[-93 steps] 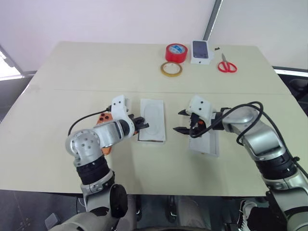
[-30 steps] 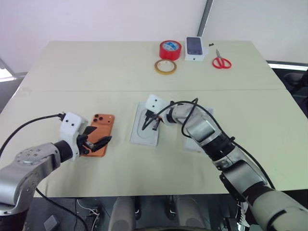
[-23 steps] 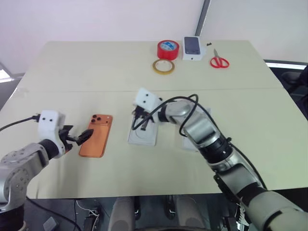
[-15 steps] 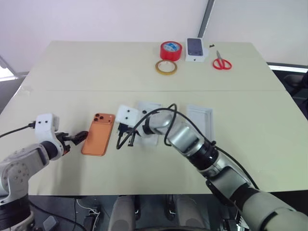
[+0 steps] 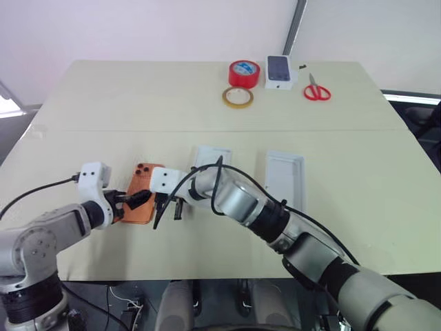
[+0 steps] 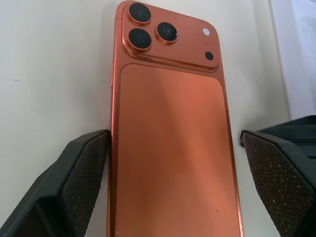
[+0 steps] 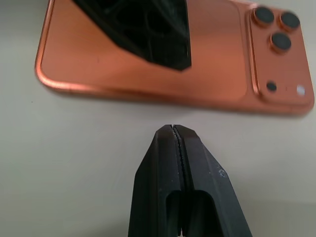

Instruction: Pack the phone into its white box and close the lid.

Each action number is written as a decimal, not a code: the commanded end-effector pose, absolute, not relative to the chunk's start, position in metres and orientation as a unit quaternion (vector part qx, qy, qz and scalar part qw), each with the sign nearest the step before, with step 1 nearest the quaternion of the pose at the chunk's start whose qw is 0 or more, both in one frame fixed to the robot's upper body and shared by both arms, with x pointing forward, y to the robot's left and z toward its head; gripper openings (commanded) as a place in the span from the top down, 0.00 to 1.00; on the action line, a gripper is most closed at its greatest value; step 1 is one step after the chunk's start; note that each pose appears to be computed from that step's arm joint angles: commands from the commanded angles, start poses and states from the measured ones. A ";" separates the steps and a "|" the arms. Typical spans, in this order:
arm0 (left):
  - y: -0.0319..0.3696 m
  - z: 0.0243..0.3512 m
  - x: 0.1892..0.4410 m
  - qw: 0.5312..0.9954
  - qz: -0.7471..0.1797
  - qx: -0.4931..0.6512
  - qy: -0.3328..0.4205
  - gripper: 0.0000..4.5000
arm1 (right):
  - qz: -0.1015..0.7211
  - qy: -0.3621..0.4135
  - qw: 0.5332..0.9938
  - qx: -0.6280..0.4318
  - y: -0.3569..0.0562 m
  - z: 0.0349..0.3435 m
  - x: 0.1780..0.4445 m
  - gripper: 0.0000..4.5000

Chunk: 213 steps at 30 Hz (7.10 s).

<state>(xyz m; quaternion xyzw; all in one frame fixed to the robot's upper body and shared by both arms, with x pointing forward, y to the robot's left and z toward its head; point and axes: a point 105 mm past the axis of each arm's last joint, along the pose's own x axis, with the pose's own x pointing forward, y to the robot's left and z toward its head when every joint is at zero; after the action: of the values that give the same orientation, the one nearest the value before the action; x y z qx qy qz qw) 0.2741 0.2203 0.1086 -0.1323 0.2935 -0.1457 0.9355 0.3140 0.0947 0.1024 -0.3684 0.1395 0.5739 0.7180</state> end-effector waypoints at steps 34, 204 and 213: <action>0.174 0.130 0.281 0.899 -0.248 -0.247 0.262 0.01 | 0.577 0.109 0.708 -0.393 0.091 0.107 0.315 1.00; -0.028 0.112 0.299 0.813 -0.523 0.066 0.249 0.99 | 0.388 0.236 0.806 -0.379 -0.159 0.118 0.311 1.00; -0.010 0.122 0.309 0.830 -0.502 0.058 0.236 0.99 | 0.372 0.222 0.810 -0.396 -0.174 0.141 0.316 1.00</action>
<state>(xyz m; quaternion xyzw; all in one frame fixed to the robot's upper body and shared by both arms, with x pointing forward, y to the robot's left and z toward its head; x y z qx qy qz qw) 0.3130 -0.0009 0.0998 0.0663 0.2754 -0.4718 0.8350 0.3137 -0.1776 0.1140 -0.3819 0.2660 0.3667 0.8056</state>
